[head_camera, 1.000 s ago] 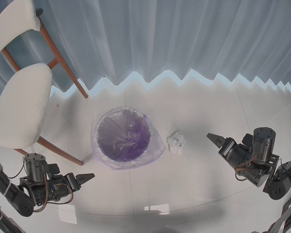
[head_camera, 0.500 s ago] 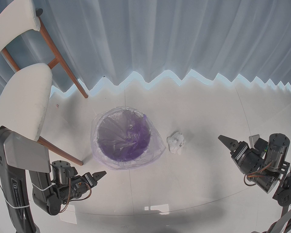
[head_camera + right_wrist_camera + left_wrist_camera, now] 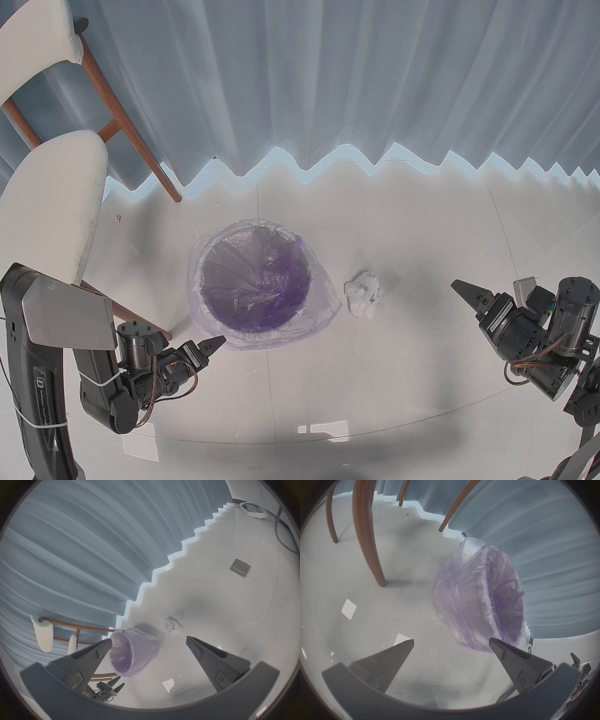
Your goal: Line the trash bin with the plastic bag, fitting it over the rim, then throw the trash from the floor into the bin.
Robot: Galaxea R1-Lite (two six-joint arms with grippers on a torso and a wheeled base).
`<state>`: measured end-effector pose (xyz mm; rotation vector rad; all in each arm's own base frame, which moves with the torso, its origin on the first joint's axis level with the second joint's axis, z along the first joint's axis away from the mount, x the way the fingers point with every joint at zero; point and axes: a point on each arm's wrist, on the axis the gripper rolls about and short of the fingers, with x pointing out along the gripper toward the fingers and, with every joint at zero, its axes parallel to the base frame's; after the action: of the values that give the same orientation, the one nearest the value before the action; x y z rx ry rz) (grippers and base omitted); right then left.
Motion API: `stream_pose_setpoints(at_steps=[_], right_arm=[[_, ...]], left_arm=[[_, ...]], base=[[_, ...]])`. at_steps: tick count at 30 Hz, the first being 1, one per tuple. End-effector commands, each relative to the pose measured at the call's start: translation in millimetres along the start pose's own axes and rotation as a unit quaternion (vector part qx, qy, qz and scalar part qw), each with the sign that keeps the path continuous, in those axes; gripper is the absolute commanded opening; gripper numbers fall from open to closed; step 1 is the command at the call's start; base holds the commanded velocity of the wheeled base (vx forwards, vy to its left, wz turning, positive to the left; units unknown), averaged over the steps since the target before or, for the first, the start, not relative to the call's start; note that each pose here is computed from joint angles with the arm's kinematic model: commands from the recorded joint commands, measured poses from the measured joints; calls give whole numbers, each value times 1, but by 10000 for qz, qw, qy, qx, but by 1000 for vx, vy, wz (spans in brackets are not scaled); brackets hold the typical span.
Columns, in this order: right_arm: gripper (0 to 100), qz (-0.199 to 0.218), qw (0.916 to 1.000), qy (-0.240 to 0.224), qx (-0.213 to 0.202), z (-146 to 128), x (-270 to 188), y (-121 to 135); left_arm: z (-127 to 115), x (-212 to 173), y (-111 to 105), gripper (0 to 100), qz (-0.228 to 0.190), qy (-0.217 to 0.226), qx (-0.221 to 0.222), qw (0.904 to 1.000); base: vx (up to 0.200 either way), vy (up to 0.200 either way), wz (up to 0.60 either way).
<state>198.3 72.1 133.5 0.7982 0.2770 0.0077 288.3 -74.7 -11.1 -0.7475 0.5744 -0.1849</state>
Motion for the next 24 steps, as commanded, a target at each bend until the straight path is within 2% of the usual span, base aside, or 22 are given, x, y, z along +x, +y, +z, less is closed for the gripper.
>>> stream_pose_setpoints(at_steps=[1,7,8,12,24], right_arm=[[100,-17,10000,15,-6,-1,1,0],[100,-11,10000,10,-4,-1,1,0],[100,-11,10000,10,-4,-1,1,0],[100,6,10000,-4,-6,0,1,1],[100,5,10000,7,0,0,1,0]], left_arm=[[4,4,3,100,16,-91,-21,10000],[3,13,8,100,46,-91,-31,9999],[3,13,8,0,46,-91,-31,9999],[7,21,9,0,87,-263,-36,9996],[6,31,17,0,257,-371,-37,9990]], base=[[0,0,0],[0,0,0],[0,0,0],[0,0,0],[0,0,0]])
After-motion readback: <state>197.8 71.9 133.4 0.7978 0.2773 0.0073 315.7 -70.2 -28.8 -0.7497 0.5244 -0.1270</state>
